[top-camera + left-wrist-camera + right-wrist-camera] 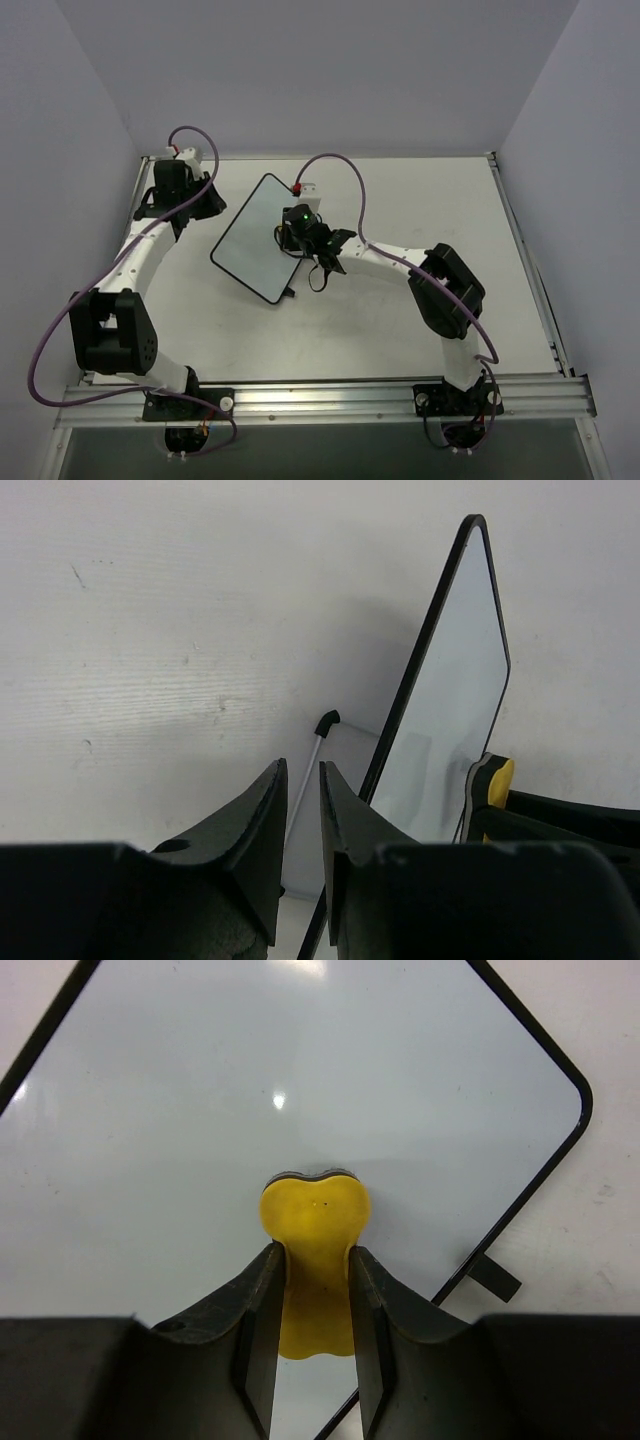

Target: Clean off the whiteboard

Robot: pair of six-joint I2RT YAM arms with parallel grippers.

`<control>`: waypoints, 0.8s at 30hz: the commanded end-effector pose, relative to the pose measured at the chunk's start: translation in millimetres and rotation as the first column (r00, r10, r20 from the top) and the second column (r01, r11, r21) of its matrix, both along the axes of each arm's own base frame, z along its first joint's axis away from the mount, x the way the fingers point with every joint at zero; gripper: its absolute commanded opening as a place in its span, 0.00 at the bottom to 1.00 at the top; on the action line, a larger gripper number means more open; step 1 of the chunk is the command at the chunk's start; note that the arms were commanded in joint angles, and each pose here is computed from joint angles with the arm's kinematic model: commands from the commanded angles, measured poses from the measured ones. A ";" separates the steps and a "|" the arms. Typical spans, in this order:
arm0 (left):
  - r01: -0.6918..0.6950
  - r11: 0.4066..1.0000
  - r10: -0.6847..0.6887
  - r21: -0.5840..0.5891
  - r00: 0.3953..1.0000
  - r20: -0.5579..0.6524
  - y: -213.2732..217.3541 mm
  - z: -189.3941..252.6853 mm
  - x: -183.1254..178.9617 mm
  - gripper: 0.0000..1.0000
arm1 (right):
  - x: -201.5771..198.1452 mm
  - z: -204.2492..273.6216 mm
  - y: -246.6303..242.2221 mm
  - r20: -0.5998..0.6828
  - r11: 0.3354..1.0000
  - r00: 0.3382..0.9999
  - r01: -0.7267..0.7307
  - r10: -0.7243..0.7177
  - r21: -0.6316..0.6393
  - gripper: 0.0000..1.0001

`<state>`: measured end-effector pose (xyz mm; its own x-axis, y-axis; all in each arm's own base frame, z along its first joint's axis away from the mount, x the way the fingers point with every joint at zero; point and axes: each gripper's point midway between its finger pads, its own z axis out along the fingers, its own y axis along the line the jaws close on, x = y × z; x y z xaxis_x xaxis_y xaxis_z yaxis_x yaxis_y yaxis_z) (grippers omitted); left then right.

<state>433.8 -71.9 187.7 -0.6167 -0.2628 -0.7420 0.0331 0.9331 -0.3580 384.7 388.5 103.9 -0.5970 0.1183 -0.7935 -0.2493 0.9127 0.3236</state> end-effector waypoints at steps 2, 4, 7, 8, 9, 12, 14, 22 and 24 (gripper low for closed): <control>-0.071 0.997 0.071 0.008 0.996 0.055 16.8 25.9 3.5 0.28 | 10.8 56.9 -0.4 0.088 0.999 0.996 0.019 -0.021 0.030 0.11; -0.116 0.993 0.116 0.005 0.992 0.052 28.3 25.1 3.2 0.28 | 11.4 59.3 -1.1 0.092 1.000 0.996 0.019 -0.020 0.013 0.11; -0.194 0.981 0.194 -0.008 0.980 0.042 50.5 24.8 1.4 0.29 | 17.1 57.6 -12.7 0.092 0.998 0.995 0.052 -0.050 -0.021 0.11; -0.212 0.977 0.212 -0.012 0.976 0.045 55.4 27.8 0.5 0.29 | 18.4 57.4 -16.3 0.086 0.998 0.995 0.058 -0.056 -0.029 0.11; -0.226 0.974 0.227 -0.020 0.973 0.044 58.6 28.5 0.2 0.29 | 20.3 56.8 -19.2 0.083 0.998 0.995 0.062 -0.059 -0.028 0.11; -0.251 0.967 0.252 -0.045 0.967 0.043 67.2 32.6 1.2 0.31 | 26.4 56.5 -32.8 0.080 0.996 0.994 0.082 -0.080 -0.028 0.11; -0.249 0.967 0.251 -0.050 0.967 0.034 67.2 30.9 2.3 0.31 | 33.7 57.9 -44.2 0.078 0.994 0.992 0.105 -0.103 -0.023 0.11; -0.323 0.946 0.323 -0.020 0.946 -0.017 79.8 13.6 1.0 0.31 | 54.9 31.0 -131.3 0.016 0.953 0.960 0.280 -0.281 -0.115 0.11; -0.347 0.938 0.346 -0.021 0.938 -0.027 85.2 9.8 1.1 0.32 | 61.1 22.9 -163.7 -0.003 0.934 0.943 0.330 -0.334 -0.133 0.12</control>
<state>431.6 2.3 191.2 -0.5363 -0.4510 -0.7134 -0.2482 0.8922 -0.3774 442.0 274.0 118.1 -0.5781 0.1726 -0.7975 -0.0221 0.9737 0.2267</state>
